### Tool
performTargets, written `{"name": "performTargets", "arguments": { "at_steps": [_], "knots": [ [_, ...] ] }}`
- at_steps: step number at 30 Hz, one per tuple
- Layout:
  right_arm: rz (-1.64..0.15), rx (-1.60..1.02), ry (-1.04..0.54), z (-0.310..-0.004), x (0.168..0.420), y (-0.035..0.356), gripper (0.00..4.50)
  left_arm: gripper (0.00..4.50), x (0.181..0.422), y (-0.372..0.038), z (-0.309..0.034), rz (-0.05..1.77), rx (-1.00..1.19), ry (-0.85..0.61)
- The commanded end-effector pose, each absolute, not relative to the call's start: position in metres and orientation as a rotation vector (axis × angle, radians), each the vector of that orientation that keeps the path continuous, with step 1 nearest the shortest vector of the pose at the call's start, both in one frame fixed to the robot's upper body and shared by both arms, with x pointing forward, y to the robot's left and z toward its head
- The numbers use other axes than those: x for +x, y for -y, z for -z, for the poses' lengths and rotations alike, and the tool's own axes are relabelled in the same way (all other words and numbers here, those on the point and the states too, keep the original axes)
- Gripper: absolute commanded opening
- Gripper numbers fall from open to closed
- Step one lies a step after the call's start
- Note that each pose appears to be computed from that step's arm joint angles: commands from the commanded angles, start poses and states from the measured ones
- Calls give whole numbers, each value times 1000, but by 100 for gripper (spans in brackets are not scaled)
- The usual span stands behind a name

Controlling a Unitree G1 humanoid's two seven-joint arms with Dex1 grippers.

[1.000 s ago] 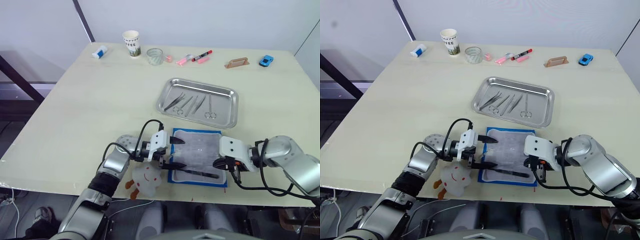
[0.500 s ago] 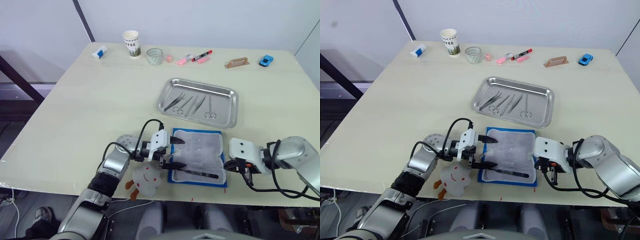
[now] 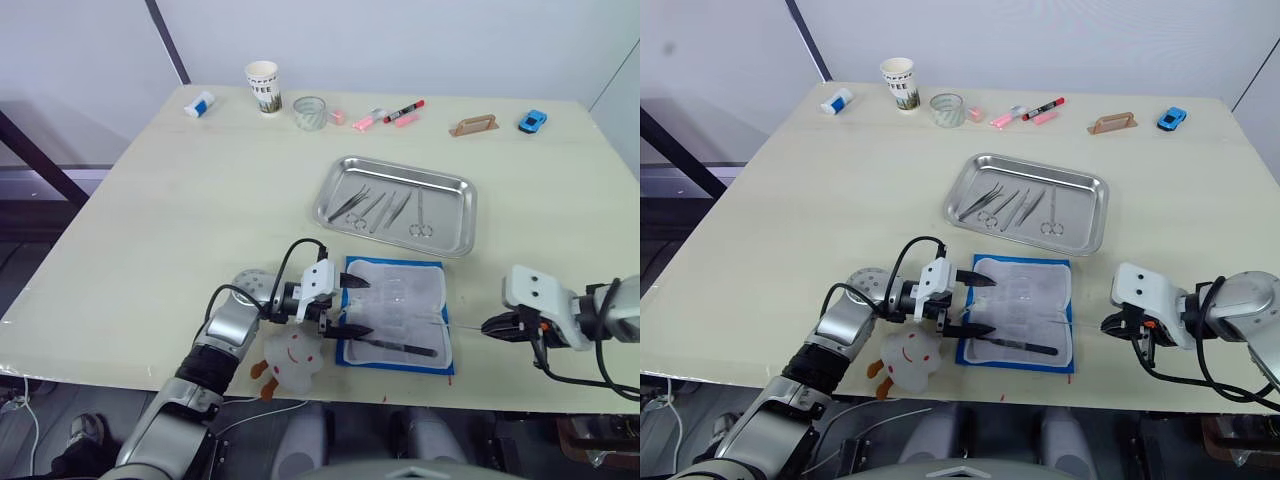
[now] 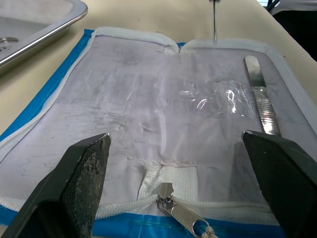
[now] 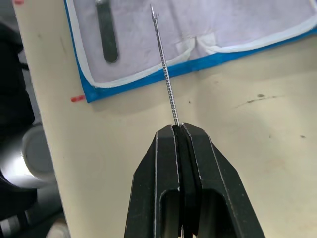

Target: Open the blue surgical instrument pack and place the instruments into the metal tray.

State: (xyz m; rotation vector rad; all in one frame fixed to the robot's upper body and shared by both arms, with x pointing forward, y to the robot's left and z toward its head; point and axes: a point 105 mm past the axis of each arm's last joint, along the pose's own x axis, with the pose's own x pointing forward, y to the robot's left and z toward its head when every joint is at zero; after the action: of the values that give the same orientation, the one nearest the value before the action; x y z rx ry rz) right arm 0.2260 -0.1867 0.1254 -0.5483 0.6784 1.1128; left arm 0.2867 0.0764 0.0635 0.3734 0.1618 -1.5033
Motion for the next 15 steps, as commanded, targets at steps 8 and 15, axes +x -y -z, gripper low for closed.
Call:
{"name": "performTargets", "arguments": {
  "at_steps": [8,15],
  "knots": [
    [-883,-269,-368,-174,287,154,3,450,283,-81,-45,1489,367,-242],
    [-625,-129,-293,-188,339,137,3,450,282,-82,-45,1482,365,-242]
  ]
}}
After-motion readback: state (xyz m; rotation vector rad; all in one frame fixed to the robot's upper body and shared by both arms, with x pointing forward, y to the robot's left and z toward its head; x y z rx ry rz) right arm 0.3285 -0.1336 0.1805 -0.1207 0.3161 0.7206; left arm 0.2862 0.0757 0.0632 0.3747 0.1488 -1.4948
